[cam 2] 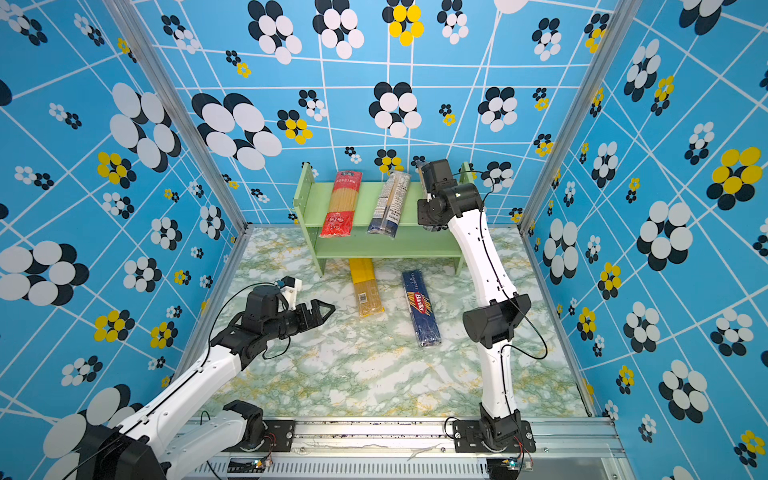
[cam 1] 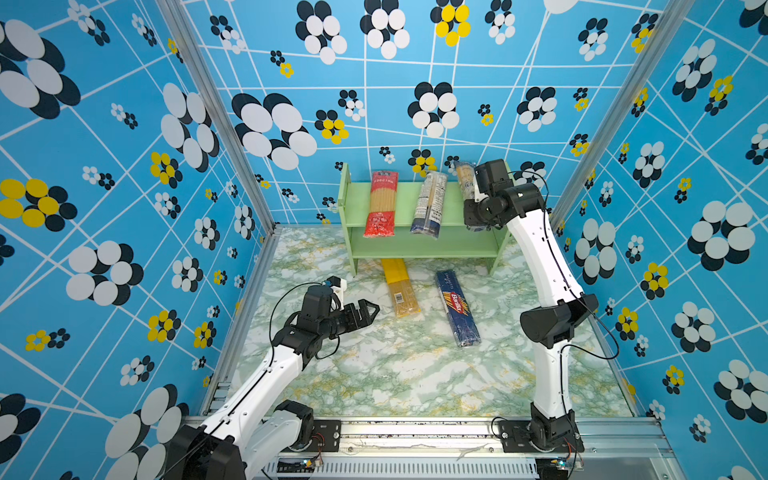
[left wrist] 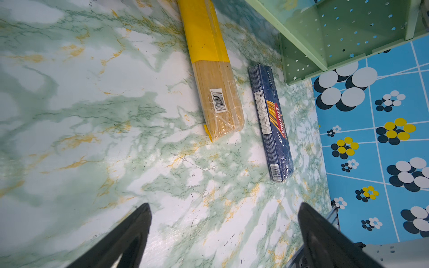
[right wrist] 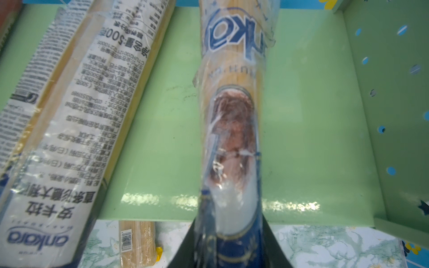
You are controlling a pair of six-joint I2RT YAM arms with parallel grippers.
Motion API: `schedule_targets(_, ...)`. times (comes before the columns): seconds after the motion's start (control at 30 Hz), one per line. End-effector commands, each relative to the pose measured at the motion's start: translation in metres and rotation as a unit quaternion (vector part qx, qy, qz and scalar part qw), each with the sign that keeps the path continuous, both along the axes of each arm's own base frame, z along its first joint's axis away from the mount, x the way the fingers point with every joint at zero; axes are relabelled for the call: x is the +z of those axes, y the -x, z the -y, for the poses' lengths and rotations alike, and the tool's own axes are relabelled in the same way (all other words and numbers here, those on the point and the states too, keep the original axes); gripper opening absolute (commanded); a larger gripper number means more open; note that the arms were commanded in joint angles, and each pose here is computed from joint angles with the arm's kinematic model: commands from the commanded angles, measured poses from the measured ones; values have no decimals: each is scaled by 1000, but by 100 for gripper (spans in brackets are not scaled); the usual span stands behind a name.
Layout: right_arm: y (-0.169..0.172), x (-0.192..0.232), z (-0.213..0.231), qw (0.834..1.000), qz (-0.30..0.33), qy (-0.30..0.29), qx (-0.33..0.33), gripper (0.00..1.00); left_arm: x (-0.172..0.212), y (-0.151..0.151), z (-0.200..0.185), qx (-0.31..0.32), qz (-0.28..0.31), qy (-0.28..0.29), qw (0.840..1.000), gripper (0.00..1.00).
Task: Place and organize the pasta boxes and bags onto the shelf
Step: 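Carry the upright Ankara bag over the upper tier beside the white-labelled bag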
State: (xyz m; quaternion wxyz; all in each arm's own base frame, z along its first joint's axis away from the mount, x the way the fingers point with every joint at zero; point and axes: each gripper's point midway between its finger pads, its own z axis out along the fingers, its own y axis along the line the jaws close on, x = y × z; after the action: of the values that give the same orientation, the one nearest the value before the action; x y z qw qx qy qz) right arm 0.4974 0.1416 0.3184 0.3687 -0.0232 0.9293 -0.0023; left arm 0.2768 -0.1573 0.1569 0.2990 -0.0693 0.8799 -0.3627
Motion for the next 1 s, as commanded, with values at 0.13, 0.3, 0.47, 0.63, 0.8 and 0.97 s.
schedule_targets(0.13, -19, 24, -1, 998, 61, -19, -9, 9, -2, 2, -3, -3, 4, 0, 1000, 100)
schedule_targets(0.3, -17, 22, -1, 998, 57, -23, -7, 21, -2, 2, -4, -1, 4, 1, 1000, 100)
schedule_targets(0.47, -16, 24, -2, 998, 58, -26, -7, 31, 0, 4, -4, -1, 6, 3, 1000, 100)
schedule_targets(0.63, -14, 28, -1, 998, 62, -28, -10, 41, 2, 6, -5, 1, 7, 2, 1000, 100)
schedule_targets(0.8, -11, 35, 3, 997, 68, -23, -14, 54, 5, 8, -7, 2, 10, 2, 1000, 100)
schedule_targets(0.97, -4, 54, 9, 996, 89, -13, -12, 64, 8, 9, -7, 3, 12, 4, 1000, 99)
